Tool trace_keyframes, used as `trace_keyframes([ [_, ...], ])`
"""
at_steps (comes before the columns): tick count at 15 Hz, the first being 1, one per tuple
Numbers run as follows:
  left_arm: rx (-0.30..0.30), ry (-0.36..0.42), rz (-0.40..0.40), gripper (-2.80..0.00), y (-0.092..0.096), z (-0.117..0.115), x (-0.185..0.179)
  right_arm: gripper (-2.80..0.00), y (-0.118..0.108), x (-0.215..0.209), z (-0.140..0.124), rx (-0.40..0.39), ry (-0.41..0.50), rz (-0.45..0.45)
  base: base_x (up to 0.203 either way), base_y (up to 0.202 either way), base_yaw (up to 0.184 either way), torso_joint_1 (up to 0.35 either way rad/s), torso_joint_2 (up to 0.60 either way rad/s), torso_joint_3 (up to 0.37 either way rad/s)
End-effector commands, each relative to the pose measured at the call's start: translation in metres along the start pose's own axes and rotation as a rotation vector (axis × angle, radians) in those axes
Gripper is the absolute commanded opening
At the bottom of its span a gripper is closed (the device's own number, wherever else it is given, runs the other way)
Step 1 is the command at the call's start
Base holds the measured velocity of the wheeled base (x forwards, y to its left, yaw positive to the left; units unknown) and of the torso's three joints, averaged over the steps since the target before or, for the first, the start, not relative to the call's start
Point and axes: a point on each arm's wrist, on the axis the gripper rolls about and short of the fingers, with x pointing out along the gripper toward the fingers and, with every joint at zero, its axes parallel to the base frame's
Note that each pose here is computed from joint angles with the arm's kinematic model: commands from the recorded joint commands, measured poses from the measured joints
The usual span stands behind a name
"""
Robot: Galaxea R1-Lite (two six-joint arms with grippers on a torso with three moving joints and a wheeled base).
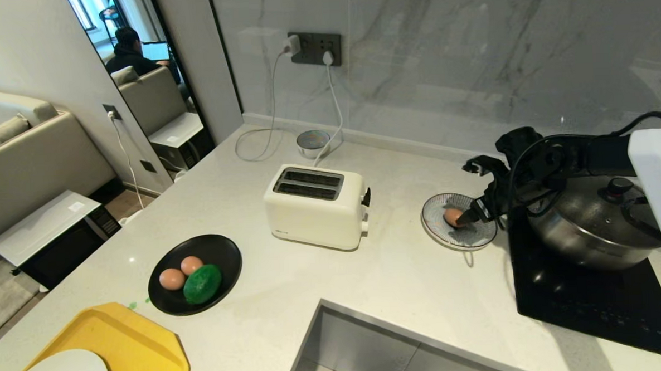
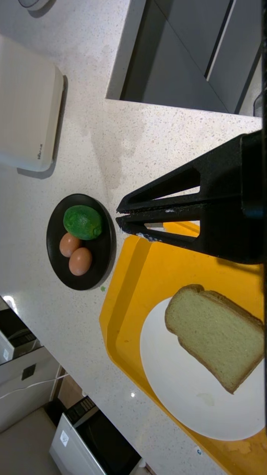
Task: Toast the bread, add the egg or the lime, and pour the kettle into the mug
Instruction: Pick up the egg
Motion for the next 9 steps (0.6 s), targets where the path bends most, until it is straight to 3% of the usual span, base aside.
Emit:
trace_keyframes([
  [1, 0.000, 0.000, 0.001, -2.80, 0.0000, 0.0001, 0.0000, 0.00, 0.0001, -0.0043, 0.0020, -0.003, -0.009, -0.001, 0.000, 0.000, 0.000, -0.002, 0.01, -0.196],
  [6, -0.002, 0.000, 0.001, -2.80, 0.0000, 0.0001, 0.0000, 0.00, 0.0005, -0.0053, 0.0034, -0.007, -0.015, -0.002, 0.000, 0.000, 0.000, 0.005, 0.00, -0.186],
  [9, -0.002, -0.001, 0.001, -2.80, 0.0000, 0.0000, -0.0001, 0.00, 0.0029, -0.0063, 0.0076, -0.017, -0.034, -0.006, 0.000, 0.000, 0.000, 0.004, 0.00, -0.052],
])
